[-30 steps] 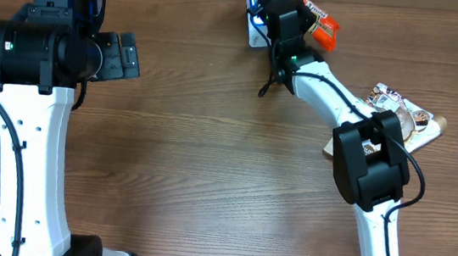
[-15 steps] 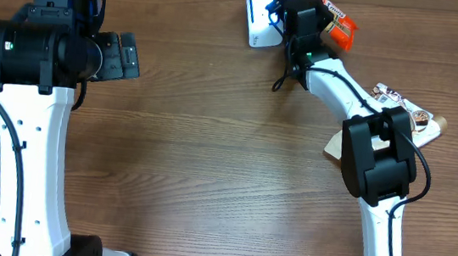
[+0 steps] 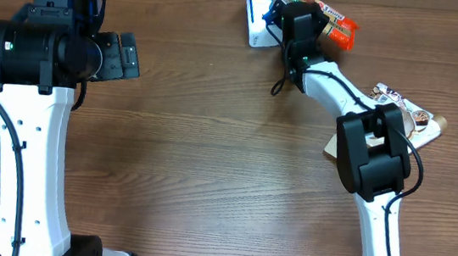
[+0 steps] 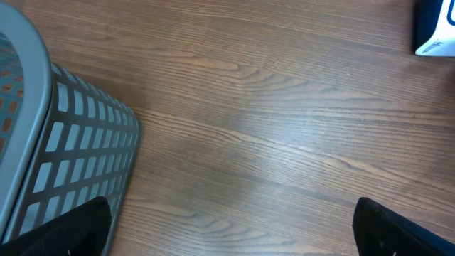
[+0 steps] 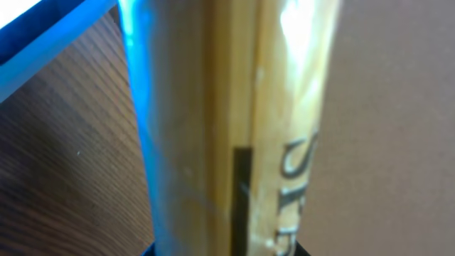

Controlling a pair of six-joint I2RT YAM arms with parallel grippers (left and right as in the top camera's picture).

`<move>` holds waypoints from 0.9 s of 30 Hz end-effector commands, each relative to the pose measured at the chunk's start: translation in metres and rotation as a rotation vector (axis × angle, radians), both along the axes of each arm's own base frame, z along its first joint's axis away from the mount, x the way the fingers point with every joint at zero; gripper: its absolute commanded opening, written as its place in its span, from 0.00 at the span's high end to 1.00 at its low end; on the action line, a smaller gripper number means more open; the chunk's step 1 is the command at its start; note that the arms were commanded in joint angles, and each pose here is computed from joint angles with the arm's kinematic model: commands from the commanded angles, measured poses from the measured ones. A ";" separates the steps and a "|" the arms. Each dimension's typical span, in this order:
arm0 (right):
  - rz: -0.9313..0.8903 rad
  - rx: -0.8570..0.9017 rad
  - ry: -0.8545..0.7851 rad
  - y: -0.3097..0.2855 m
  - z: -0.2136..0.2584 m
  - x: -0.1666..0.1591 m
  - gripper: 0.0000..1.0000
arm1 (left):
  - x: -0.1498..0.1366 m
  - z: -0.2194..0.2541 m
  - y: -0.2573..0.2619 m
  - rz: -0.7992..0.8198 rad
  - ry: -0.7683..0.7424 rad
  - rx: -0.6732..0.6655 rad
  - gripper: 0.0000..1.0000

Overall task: Scan the item barcode
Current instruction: 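Hold the spaghetti pack's barcode in front of the scanner, then carry the spaghetti pack right and drop it onto the bread bag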

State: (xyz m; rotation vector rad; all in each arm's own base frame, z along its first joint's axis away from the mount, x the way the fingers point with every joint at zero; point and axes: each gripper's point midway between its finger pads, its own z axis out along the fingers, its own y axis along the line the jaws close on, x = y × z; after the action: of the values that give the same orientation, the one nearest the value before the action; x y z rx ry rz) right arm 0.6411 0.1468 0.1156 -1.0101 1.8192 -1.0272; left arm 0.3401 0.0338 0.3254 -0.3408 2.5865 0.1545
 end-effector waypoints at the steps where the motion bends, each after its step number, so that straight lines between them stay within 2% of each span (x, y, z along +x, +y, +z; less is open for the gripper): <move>1: -0.037 0.057 -0.142 0.005 0.054 0.005 0.96 | 0.000 0.003 -0.001 0.002 -0.011 -0.007 0.00; 6: -0.107 0.162 -0.237 0.007 0.103 -0.008 0.96 | 0.000 0.003 -0.001 0.002 -0.010 -0.007 0.00; 11: -0.074 0.409 -0.170 0.020 0.157 -0.049 0.96 | 0.000 0.003 -0.001 0.002 -0.011 -0.007 0.00; 16: 0.014 0.858 0.033 0.039 0.215 -0.129 0.96 | 0.000 0.003 -0.001 0.002 -0.010 -0.007 0.00; 17: 0.037 1.046 0.143 0.044 0.233 -0.165 0.96 | 0.000 0.003 -0.002 0.001 -0.010 -0.007 0.00; 18: 0.054 1.137 0.223 0.047 0.241 -0.188 0.96 | 0.000 0.003 -0.002 0.001 -0.011 -0.007 0.00; 20: 0.066 1.254 0.367 0.044 0.250 -0.227 0.96 | 0.000 0.003 -0.001 0.001 -0.011 -0.007 0.00; 22: 0.023 1.323 0.466 0.032 0.249 -0.252 0.96 | 0.000 0.003 -0.001 0.001 -0.011 -0.007 0.00; 24: -0.074 1.378 0.562 0.011 0.239 -0.272 0.96 | 0.000 0.003 -0.001 0.001 -0.010 -0.007 0.00; 27: -0.240 1.420 0.639 -0.022 0.216 -0.282 0.96 | 0.000 0.003 -0.001 0.002 -0.011 -0.007 0.00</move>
State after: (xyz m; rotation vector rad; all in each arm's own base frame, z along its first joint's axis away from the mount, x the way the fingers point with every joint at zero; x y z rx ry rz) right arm 0.3564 0.1309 0.3574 -0.3633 2.3343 0.4275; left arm 0.3401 0.0338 0.3254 -0.3408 2.5865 0.1545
